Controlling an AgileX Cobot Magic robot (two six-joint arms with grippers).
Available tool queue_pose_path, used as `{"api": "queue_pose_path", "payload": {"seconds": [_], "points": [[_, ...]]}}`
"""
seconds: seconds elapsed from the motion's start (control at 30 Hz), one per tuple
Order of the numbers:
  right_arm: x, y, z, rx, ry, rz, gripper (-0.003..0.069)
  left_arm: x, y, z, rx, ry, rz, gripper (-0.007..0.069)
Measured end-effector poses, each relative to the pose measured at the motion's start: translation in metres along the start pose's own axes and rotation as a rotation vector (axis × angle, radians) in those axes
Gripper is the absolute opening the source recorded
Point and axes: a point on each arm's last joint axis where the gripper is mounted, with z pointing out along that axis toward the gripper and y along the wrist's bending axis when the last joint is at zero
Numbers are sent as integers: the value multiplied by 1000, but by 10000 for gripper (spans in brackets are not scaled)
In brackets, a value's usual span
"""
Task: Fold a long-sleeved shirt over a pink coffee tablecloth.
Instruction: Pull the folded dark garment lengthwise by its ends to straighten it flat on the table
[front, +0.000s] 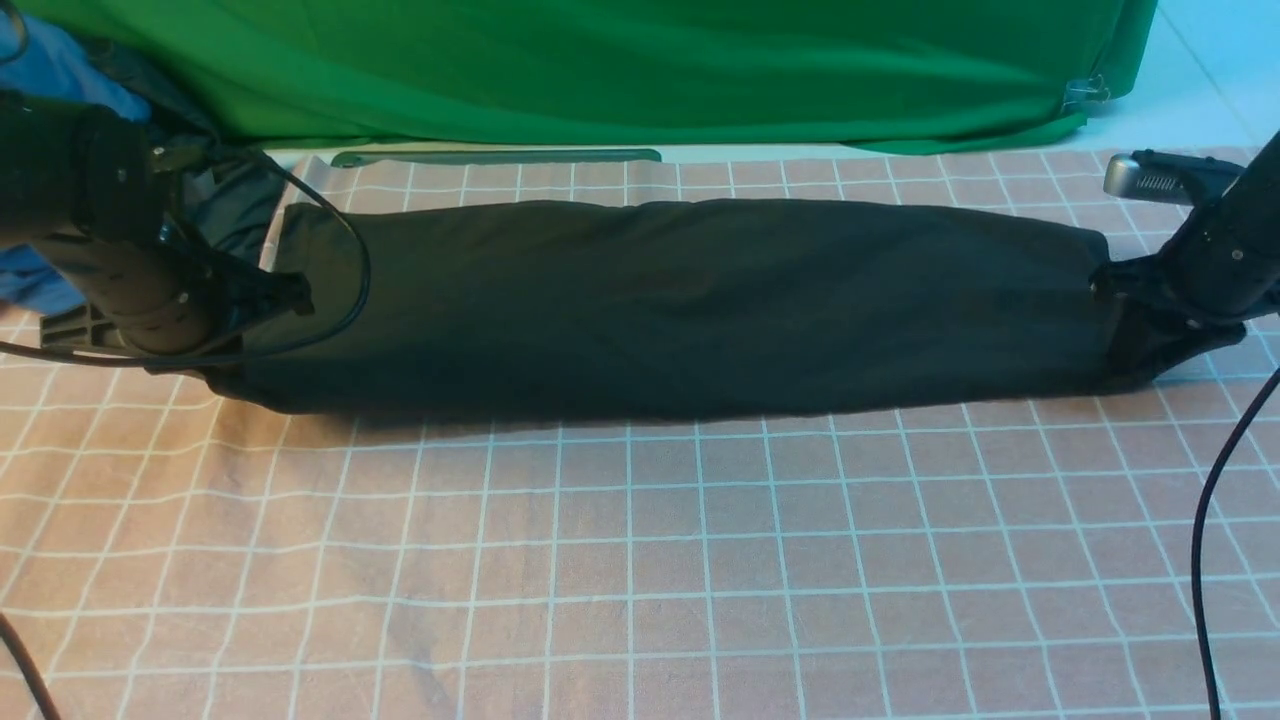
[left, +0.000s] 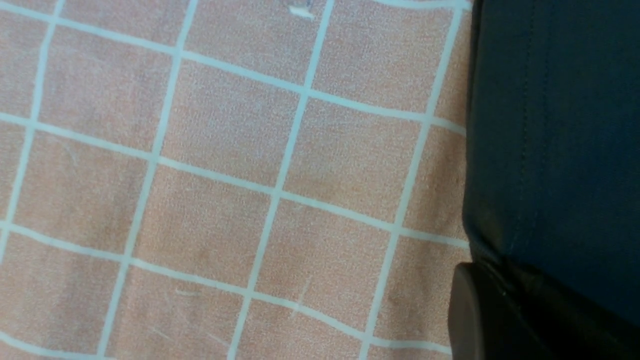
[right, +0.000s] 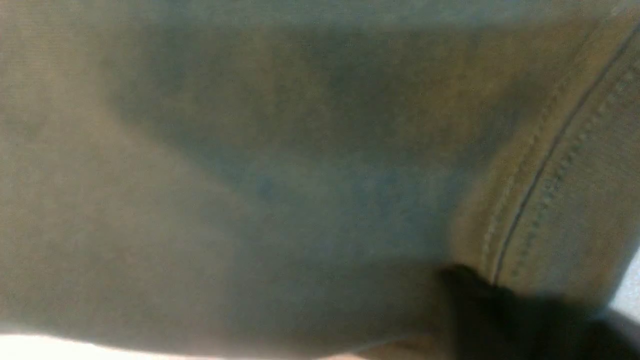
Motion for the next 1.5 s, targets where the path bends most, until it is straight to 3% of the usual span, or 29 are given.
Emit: {"api": "queue_pose_path", "payload": {"seconds": [0.07,0.23,0.43,0.7,0.9,1.07,1.13,1.17,1.33,1.5], "points": [[2,1,-4,-3,28,-10,86,1,0,-1,-3,10,-3,30],[12,3,-35,36,68,-39,86,3,2,-14,-10,39,-20,30],[60,12,-85,83,59,-31,86,14,12,-53,10,75,-92,30],[143,13,-72,91,248,-13,88,95,32,-72,-11,272,-147,30],[169,12,-64,104,261,-6,122,139,40,-87,-16,293,-147,30],[168,11,-62,116,246,-3,223,152,42,-91,-15,290,-148,36],[169,10,-63,128,253,2,335,154,44,-91,-35,294,-143,83],[169,10,-63,129,253,2,345,154,44,-91,-36,293,-143,95],[166,9,-63,145,222,26,622,153,45,-91,-49,281,-144,294],[153,7,-59,159,81,28,685,147,41,-93,-9,245,-170,458]]}}
